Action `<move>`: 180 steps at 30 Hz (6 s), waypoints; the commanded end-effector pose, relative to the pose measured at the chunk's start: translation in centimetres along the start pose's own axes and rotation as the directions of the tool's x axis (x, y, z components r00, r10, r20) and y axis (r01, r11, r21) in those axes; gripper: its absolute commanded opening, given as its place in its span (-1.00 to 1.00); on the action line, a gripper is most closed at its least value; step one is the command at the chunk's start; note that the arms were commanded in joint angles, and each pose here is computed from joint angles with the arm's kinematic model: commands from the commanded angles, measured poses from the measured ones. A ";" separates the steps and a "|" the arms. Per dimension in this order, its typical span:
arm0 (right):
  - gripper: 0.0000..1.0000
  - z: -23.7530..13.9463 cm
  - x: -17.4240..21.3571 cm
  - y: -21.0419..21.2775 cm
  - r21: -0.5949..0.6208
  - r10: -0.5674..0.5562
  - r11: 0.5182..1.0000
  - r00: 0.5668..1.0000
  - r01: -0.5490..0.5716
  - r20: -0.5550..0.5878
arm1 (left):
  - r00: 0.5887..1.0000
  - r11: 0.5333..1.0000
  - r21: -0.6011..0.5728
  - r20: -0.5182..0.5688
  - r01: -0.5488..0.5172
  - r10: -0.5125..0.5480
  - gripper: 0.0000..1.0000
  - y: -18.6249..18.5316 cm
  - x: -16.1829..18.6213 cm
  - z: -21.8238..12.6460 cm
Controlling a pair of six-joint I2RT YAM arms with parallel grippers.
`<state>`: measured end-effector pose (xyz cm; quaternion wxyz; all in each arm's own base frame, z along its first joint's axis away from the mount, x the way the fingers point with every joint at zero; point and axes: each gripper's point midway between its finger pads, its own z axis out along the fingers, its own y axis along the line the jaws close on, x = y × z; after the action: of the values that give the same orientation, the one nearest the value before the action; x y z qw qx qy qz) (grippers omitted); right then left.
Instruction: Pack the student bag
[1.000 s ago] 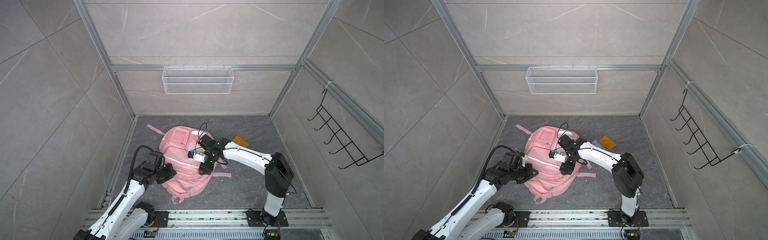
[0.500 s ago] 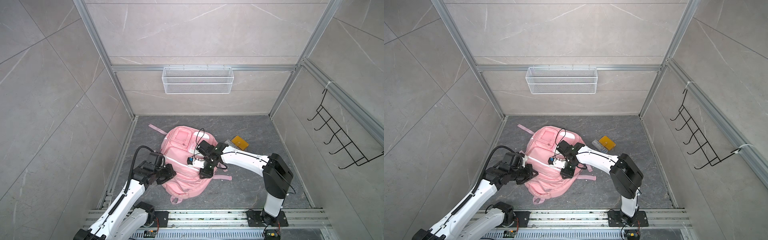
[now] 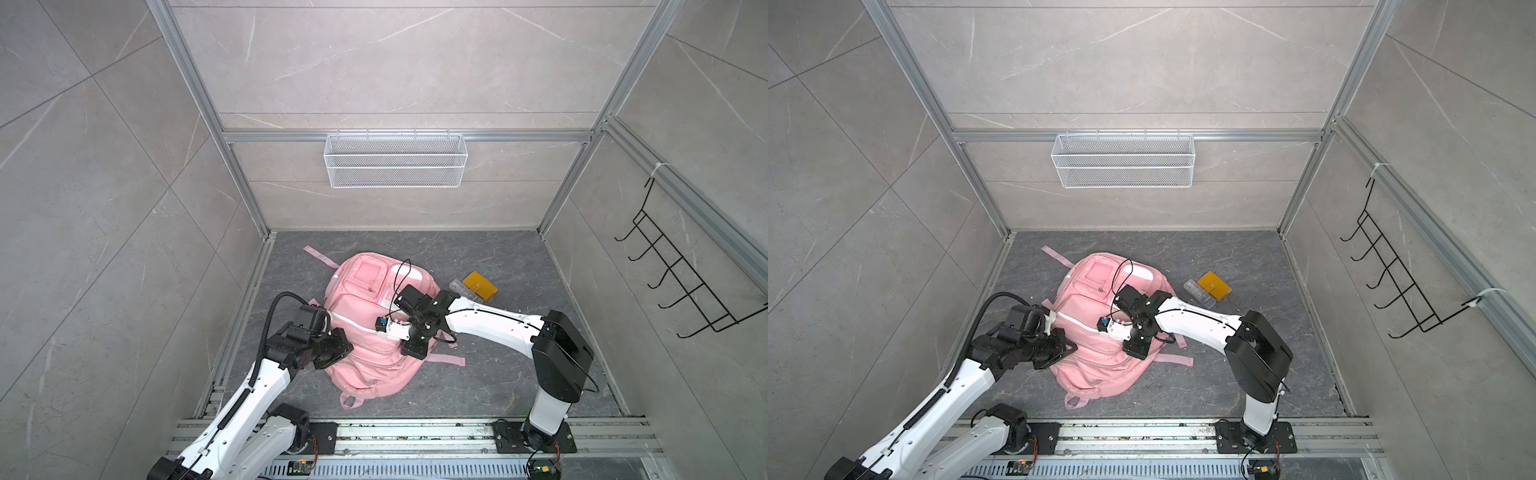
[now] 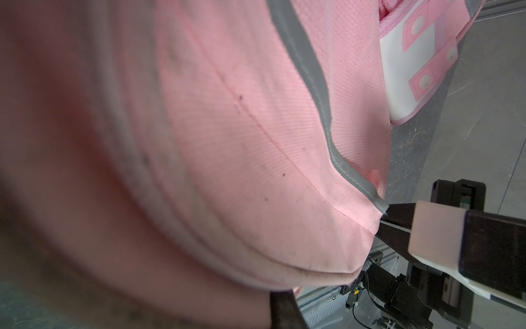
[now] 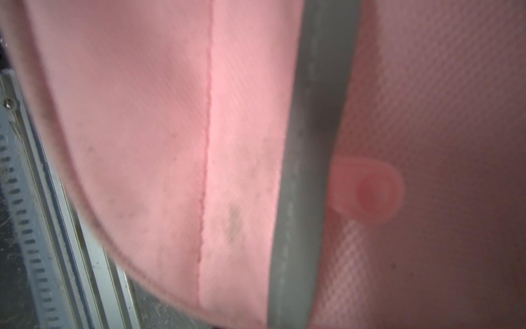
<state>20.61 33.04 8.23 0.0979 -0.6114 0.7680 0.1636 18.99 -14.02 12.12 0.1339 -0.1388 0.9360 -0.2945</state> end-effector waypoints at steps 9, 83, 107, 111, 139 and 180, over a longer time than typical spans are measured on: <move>-1.00 -4.9 2.3 -5.8 0.179 0.301 0.927 0.939 -0.329 0.170 | 0.999 0.997 0.071 -0.038 -0.001 0.003 -1.00 -0.3 1.6 0.6; -1.00 -3.8 6.0 4.7 0.233 0.211 0.950 0.977 -0.208 0.012 | 0.899 0.919 0.203 0.221 0.337 -0.378 -1.00 -3.4 -13.9 0.6; -1.00 -3.1 -4.3 4.9 0.184 0.301 0.913 0.904 -0.365 0.304 | 0.826 0.864 0.206 0.258 0.459 -0.501 -1.00 -0.6 -11.0 -0.2; -1.00 -4.2 -4.3 1.8 0.172 0.374 0.874 0.856 -0.454 0.357 | 0.845 0.875 0.192 0.237 0.443 -0.480 -1.00 -0.4 -9.1 0.1; -1.00 -4.9 -1.0 -10.1 0.222 0.436 0.842 0.863 -0.491 0.254 | 0.927 0.934 -0.035 -0.137 -0.357 0.349 0.28 -8.6 -9.7 1.8; -1.00 -3.2 -0.1 -11.9 0.249 0.438 0.844 0.878 -0.476 0.193 | 0.840 0.851 -0.143 -0.308 -0.505 0.446 0.46 -3.3 -6.6 10.6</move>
<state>30.64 29.13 8.67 0.1673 -0.3793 0.9031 0.1118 31.75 -19.35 8.56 0.1252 0.1284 0.9745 -0.1346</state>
